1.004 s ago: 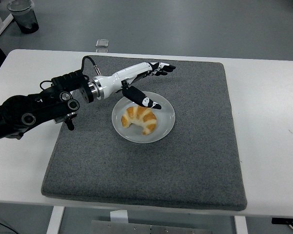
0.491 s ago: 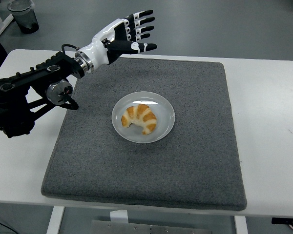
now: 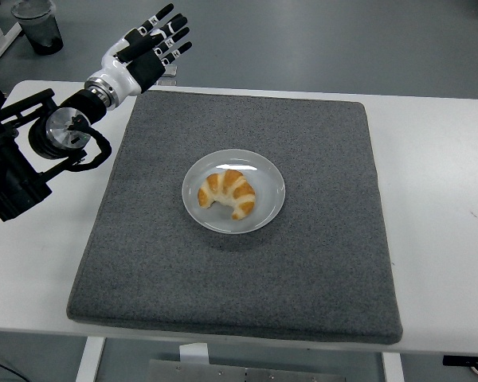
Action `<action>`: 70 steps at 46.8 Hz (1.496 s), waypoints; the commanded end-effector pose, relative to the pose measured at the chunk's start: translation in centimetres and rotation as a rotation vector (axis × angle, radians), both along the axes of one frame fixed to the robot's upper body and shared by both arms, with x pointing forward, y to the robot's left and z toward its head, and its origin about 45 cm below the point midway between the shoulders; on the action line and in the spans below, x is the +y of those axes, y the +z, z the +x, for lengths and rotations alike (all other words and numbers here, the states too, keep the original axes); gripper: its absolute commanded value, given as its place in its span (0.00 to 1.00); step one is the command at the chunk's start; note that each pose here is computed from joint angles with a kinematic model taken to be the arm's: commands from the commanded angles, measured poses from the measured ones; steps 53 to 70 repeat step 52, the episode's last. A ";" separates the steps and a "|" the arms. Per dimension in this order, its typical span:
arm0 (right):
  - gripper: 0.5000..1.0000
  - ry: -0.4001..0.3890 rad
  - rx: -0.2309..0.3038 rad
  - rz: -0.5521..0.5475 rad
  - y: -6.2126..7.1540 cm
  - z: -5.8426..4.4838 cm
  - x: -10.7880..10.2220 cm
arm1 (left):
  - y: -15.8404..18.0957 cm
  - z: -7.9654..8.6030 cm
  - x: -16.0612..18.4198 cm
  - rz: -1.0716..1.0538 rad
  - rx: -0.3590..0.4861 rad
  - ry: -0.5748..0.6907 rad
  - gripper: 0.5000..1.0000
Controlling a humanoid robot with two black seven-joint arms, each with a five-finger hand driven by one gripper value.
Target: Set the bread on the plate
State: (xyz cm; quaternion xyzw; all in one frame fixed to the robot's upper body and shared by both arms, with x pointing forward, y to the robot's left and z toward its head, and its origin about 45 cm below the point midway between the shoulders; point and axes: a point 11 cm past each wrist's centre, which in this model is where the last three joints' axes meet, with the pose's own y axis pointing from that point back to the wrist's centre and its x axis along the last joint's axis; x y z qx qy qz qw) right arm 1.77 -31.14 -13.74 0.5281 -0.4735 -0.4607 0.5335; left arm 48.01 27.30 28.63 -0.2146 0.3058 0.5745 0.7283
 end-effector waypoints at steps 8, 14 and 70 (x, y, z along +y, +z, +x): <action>0.86 0.000 0.000 -0.001 0.0 0.0 0.0 | -1.9 -0.9 3.1 -0.191 0.052 0.111 0.99; 0.86 0.000 0.000 0.001 0.0 0.0 0.0 | -2.7 -1.3 3.8 -0.235 0.070 0.135 0.99; 0.86 0.000 0.000 0.002 0.0 0.0 0.1 | -4.7 0.4 4.6 -0.262 0.080 0.213 0.98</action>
